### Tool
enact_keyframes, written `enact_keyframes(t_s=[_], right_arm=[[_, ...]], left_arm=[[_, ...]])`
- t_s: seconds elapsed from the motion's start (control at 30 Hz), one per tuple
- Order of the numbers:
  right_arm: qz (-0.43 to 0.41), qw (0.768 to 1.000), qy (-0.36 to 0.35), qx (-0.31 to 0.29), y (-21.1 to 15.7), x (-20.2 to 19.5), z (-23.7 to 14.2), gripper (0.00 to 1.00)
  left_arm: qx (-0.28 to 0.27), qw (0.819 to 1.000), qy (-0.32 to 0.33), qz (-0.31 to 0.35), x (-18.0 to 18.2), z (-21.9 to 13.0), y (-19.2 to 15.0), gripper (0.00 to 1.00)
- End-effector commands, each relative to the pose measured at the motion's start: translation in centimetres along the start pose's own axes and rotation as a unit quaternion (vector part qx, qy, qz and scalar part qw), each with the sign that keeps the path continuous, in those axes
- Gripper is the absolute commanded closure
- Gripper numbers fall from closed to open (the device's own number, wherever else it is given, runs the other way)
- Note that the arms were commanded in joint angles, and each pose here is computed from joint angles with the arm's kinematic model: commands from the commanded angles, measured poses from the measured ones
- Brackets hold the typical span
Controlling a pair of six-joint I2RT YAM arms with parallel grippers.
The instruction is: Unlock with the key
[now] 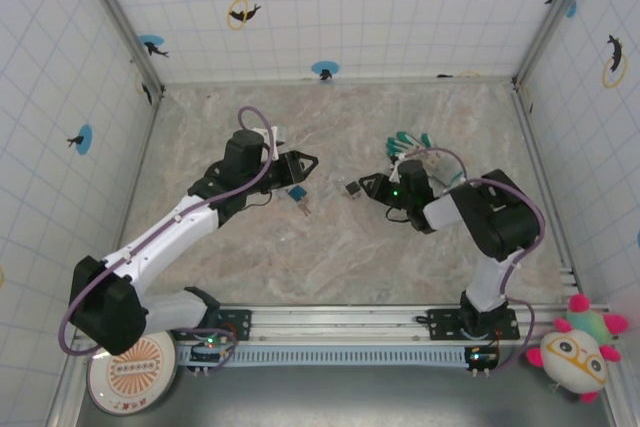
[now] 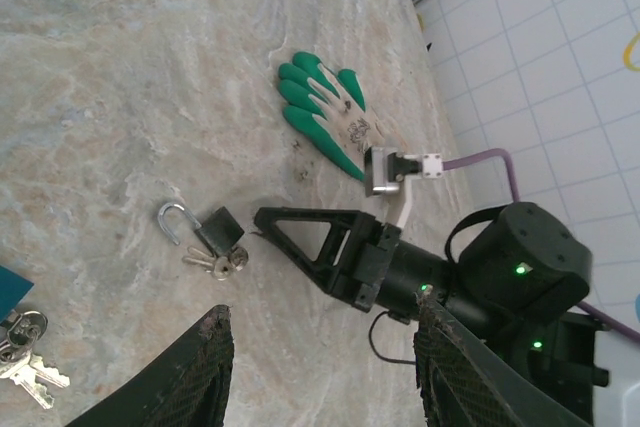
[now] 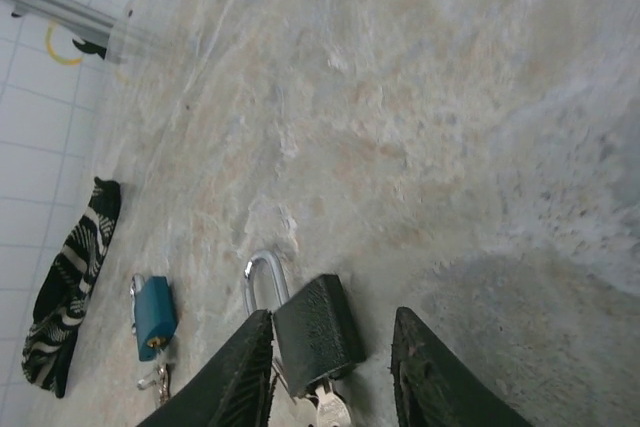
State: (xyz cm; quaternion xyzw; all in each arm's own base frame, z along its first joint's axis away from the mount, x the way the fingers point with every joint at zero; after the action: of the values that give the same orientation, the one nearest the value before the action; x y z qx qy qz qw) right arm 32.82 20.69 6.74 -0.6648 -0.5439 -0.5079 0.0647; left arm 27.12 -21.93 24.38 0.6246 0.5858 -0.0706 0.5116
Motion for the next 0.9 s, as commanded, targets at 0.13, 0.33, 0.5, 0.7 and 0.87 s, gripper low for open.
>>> enact_keyframes(t_s=[0.13,0.33,0.5,0.7,0.87], right_arm=[[-0.072,0.995,-0.064,-0.036,1.7,1.2,-4.7,0.53],[-0.088,0.989,-0.093,-0.073,3.1,1.5,-9.0,0.02],[-0.101,0.980,-0.138,-0.105,4.3,1.4,-12.4,0.03],[-0.146,0.934,-0.282,-0.163,6.5,0.6,-17.8,0.03],[-0.173,0.870,-0.399,-0.233,9.5,1.0,-22.1,0.03]], left_arm=[[-0.014,0.999,0.028,-0.011,1.1,-0.4,-0.4,0.43],[-0.031,0.996,0.087,-0.018,2.8,-1.1,-0.5,0.03],[-0.034,0.988,0.151,-0.011,4.3,-1.7,-0.5,0.02],[-0.056,0.958,0.281,0.020,6.7,-4.1,1.0,0.03],[-0.153,0.909,0.380,0.076,7.6,-8.0,4.0,0.03]])
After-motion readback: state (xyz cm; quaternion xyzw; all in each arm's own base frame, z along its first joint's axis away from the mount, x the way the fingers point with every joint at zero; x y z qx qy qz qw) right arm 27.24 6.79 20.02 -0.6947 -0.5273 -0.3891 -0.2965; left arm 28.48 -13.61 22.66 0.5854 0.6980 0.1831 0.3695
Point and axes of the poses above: each hand's point on the last joint's axis, 136 mm out from that joint toward the fingers, its own z axis out along the fingers, its own x axis along the line the jaws close on, y = z × x, the point moved 5 cm from there along -z, back along the fingers, and after that the axes turned 1 degree about z, right-handed, at the moved point
